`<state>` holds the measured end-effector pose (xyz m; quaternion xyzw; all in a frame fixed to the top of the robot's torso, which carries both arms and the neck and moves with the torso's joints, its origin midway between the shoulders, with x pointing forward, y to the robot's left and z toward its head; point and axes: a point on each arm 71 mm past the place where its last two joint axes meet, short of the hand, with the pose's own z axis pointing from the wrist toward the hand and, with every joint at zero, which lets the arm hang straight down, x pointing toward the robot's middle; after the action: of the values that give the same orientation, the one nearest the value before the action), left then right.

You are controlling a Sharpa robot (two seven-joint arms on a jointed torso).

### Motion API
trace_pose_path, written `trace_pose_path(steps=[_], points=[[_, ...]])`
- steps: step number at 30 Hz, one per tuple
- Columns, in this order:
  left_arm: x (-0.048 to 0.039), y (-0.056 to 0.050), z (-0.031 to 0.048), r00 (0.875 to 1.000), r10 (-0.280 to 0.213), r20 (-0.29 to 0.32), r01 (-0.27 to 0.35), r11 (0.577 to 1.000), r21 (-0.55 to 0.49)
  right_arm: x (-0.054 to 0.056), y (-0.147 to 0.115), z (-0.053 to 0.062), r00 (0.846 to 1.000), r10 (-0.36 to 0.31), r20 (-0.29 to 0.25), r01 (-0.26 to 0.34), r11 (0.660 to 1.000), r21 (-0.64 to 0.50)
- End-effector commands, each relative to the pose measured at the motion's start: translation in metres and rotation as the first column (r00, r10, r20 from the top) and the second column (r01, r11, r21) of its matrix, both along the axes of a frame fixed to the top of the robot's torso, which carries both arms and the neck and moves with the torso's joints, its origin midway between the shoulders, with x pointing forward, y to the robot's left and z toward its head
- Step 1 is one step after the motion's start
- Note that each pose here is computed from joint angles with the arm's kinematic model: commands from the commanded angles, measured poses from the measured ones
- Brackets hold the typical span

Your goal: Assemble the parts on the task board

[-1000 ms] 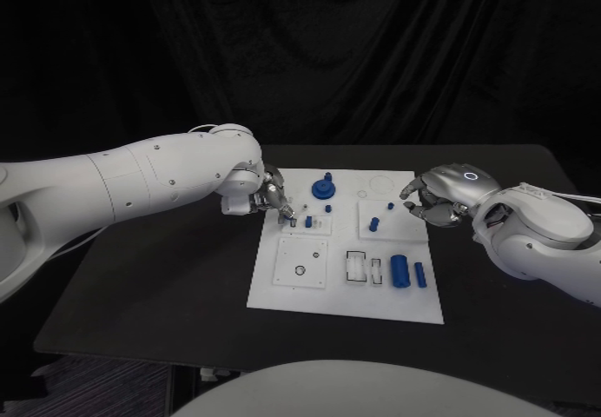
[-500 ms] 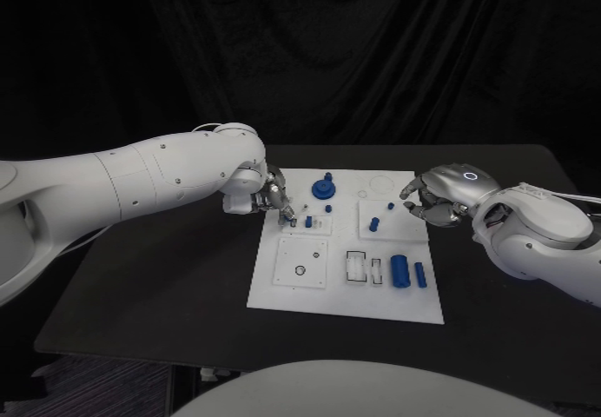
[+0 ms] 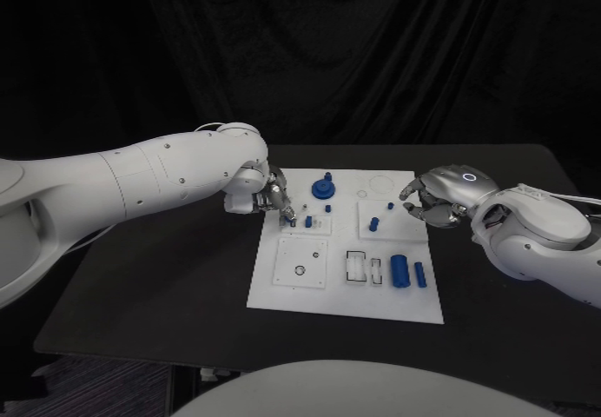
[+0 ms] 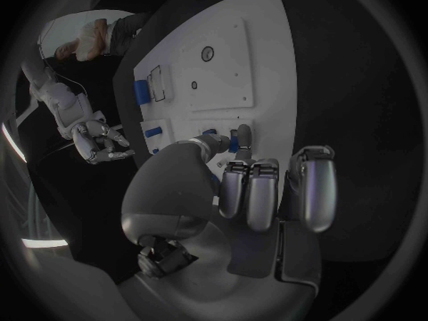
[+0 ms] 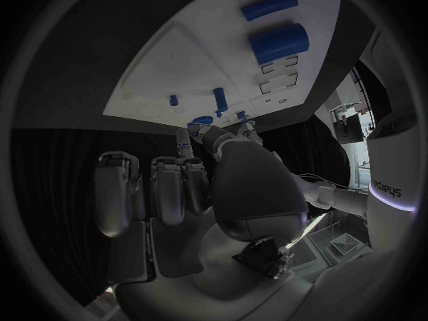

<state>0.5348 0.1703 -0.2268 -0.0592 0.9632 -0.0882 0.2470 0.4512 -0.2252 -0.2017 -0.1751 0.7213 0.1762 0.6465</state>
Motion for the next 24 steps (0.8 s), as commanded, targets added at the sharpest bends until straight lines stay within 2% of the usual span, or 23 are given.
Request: trace_pose_path(steps=[1,24], points=[[-0.0007,-0.0011,-0.0012,1.0,-0.008,-0.007,0.008,1.0,0.002,-0.0002,-0.001,-0.0003,1.0,-0.015,0.005,0.015,1.0,0.002],[-0.001,-0.0011,-0.0076,1.0,0.004,-0.008,-0.004,1.0,0.0,-0.0005,-0.0011,-0.0004,1.0,-0.015,0.004,0.015,1.0,0.002]])
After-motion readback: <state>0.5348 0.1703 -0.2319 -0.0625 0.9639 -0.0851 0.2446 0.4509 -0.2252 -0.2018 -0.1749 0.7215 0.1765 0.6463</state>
